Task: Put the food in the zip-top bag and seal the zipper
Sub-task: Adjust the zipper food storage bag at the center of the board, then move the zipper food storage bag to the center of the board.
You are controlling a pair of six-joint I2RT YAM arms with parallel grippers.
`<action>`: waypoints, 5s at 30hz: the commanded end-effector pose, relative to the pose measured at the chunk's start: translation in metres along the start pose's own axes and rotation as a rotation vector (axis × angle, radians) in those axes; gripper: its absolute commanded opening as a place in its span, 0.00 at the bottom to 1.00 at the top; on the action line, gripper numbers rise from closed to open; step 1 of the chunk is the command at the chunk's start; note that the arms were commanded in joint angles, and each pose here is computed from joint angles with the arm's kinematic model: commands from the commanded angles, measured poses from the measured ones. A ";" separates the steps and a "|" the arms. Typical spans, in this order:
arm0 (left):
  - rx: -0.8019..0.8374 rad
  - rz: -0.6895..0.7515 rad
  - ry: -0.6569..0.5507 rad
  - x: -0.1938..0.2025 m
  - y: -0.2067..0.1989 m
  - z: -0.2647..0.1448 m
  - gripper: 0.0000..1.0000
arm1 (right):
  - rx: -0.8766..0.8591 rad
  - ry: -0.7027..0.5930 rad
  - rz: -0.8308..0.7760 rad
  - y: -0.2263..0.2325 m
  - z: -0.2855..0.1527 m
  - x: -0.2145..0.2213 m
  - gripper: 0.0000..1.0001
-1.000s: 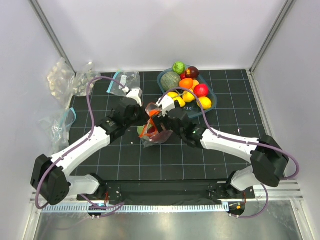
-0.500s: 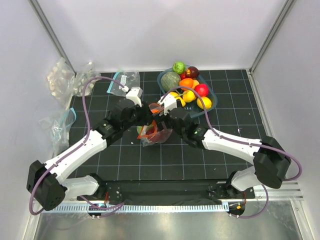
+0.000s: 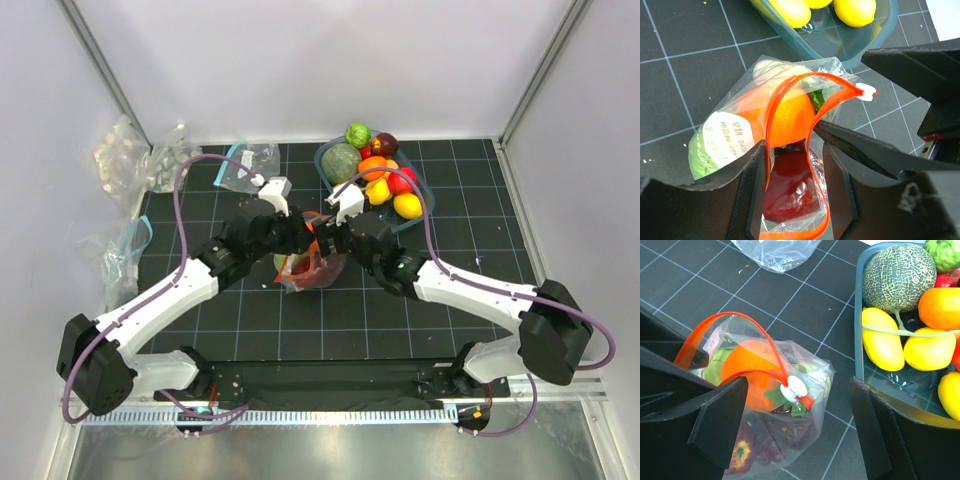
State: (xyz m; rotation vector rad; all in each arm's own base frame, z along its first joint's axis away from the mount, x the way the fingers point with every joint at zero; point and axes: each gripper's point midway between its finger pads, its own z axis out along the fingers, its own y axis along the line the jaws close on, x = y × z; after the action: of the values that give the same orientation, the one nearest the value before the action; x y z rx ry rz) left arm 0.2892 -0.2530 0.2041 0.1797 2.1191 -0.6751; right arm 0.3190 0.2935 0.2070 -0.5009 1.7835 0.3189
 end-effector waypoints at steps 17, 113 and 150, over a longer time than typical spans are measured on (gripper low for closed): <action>0.044 0.052 0.036 -0.001 -0.022 0.017 0.00 | -0.026 -0.058 0.129 -0.009 0.000 -0.022 0.86; 0.407 0.408 -0.249 -0.013 -0.088 -0.060 1.00 | -0.596 0.077 0.121 0.042 -0.110 -0.021 0.01; 0.601 0.527 -0.158 0.008 -0.120 -0.068 0.24 | -0.800 0.094 0.029 0.080 -0.128 -0.014 0.01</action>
State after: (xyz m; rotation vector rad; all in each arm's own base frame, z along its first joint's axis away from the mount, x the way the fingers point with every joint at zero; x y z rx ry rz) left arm 0.1900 -0.3137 0.2581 0.9350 1.6169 -0.9361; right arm 0.1777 0.2930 0.2197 -1.0317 1.8472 1.0069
